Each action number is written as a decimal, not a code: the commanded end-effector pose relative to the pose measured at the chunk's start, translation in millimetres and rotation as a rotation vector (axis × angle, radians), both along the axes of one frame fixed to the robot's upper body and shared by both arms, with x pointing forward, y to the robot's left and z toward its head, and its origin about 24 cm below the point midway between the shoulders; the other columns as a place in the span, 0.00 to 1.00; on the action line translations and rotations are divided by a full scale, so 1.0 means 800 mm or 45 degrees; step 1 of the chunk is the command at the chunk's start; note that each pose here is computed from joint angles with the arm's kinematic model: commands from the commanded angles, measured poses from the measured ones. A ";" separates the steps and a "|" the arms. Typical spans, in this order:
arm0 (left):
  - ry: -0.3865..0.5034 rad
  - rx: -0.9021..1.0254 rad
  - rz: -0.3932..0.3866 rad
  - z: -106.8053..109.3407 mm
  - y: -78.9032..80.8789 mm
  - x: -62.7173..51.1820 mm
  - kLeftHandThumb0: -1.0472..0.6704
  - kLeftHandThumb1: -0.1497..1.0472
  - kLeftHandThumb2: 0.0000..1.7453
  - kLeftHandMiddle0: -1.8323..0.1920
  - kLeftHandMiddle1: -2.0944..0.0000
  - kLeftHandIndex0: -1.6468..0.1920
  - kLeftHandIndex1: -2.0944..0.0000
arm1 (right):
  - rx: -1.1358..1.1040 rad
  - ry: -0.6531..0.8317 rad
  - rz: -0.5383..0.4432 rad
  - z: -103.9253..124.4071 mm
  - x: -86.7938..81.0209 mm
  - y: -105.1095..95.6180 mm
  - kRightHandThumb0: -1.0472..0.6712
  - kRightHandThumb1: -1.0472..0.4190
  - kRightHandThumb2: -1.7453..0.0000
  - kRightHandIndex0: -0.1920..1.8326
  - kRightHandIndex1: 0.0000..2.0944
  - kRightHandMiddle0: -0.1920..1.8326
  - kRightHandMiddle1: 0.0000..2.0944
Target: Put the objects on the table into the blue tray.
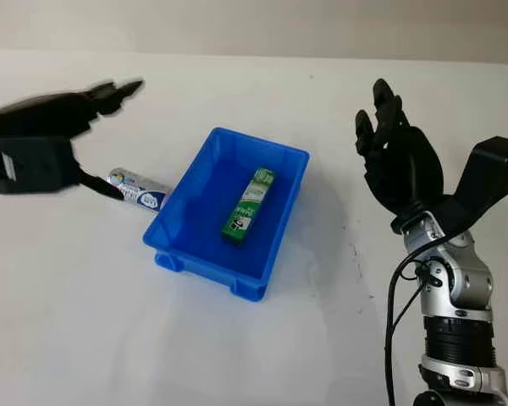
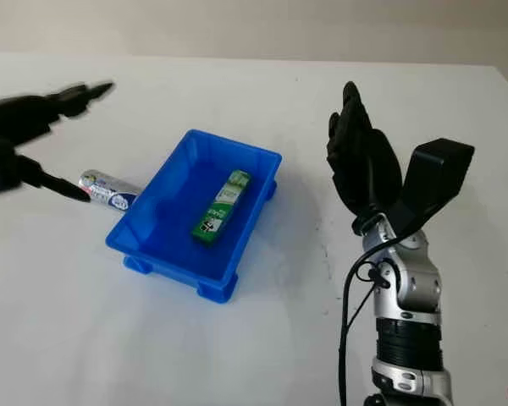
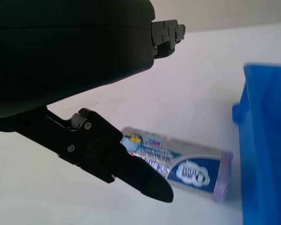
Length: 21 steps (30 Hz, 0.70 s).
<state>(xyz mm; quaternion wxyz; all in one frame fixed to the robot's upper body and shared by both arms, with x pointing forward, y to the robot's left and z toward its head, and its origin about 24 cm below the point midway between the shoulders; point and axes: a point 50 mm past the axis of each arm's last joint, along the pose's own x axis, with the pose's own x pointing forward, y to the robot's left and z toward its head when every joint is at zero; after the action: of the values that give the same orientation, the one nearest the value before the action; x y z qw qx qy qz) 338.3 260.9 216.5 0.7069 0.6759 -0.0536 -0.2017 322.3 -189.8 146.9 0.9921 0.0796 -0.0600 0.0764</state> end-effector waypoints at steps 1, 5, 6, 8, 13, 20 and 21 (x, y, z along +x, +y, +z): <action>-0.015 0.042 -0.007 0.000 -0.003 0.005 0.25 0.77 0.04 0.98 0.98 0.97 0.98 | -0.013 -0.014 -0.025 0.005 -0.003 -0.008 0.13 0.00 0.55 0.00 0.00 0.00 0.00; 0.040 0.125 -0.010 -0.016 -0.010 0.013 0.26 0.78 0.04 0.97 0.97 0.97 0.97 | -0.013 -0.007 -0.040 0.004 -0.006 -0.014 0.13 0.00 0.54 0.00 0.00 0.00 0.00; 0.056 0.139 -0.009 -0.019 -0.012 0.014 0.26 0.79 0.04 0.97 0.97 0.96 0.97 | -0.003 -0.008 -0.039 0.004 -0.007 -0.015 0.13 0.00 0.54 0.00 0.00 0.00 0.00; 0.067 0.167 -0.014 -0.026 -0.015 0.017 0.26 0.78 0.03 0.96 0.97 0.95 0.97 | 0.012 -0.008 -0.036 0.004 -0.008 -0.018 0.14 0.00 0.54 0.00 0.00 0.00 0.00; 0.079 0.221 -0.005 -0.038 -0.017 0.022 0.27 0.79 0.03 0.93 0.96 0.93 0.96 | 0.009 -0.008 -0.035 0.003 -0.010 -0.024 0.13 0.00 0.54 0.00 0.00 0.00 0.00; 0.062 0.376 -0.028 -0.054 -0.016 0.029 0.29 0.84 0.04 0.89 0.96 0.89 0.96 | 0.011 -0.012 -0.029 0.004 -0.012 -0.026 0.13 0.00 0.55 0.00 0.00 0.00 0.00; 0.065 0.377 -0.030 -0.055 -0.018 0.030 0.29 0.84 0.04 0.89 0.96 0.89 0.96 | 0.004 -0.011 -0.033 0.004 -0.012 -0.027 0.13 0.00 0.55 0.00 0.00 0.00 0.00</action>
<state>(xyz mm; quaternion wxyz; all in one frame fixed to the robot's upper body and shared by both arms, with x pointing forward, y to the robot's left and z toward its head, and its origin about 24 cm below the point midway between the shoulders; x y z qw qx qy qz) 361.4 247.8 181.4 0.6032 0.7654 -0.0230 -0.2231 315.9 -205.9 146.7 0.9918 0.0899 -0.0597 0.0680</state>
